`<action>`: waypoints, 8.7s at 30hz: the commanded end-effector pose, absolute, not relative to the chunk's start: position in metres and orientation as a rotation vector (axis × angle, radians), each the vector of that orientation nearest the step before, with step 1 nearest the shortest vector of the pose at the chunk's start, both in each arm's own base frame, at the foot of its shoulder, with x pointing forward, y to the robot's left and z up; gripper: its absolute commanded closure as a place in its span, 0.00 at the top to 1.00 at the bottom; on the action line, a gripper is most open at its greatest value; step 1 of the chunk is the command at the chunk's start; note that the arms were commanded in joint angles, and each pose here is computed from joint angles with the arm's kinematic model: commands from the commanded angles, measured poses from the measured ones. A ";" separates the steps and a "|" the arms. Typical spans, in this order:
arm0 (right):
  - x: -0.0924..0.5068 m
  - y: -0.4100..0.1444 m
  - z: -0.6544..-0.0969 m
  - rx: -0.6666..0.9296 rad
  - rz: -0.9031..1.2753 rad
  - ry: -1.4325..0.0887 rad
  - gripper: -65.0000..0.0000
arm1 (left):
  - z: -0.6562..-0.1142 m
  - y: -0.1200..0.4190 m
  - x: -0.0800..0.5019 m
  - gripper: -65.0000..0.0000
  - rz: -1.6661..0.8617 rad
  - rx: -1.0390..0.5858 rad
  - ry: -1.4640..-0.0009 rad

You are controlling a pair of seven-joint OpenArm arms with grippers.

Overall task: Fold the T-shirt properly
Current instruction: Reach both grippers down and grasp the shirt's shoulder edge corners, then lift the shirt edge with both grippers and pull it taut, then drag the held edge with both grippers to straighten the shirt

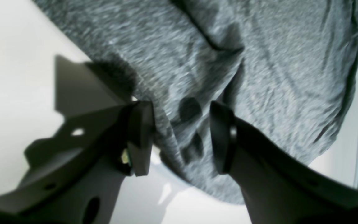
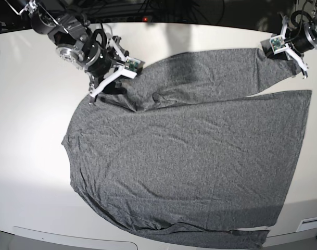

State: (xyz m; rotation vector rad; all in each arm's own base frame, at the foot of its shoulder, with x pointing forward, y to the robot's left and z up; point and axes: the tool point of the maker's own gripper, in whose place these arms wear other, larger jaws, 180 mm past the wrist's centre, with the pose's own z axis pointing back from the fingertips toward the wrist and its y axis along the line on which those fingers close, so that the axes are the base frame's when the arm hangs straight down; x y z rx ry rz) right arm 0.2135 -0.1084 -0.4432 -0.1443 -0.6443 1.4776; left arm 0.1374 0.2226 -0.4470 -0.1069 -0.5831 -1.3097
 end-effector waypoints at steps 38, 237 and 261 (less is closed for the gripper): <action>0.267 -0.157 -0.393 -0.229 1.323 -0.622 0.00 | -0.343 0.233 0.228 0.00 -0.947 -0.012 -0.894; 0.299 -0.224 -0.401 -0.227 1.023 -0.326 0.00 | -0.403 0.322 0.237 0.00 -0.955 -0.023 -0.609; 0.399 -0.231 -0.380 -0.140 0.734 -0.561 0.00 | -0.345 0.309 0.335 0.00 -0.775 0.111 -0.958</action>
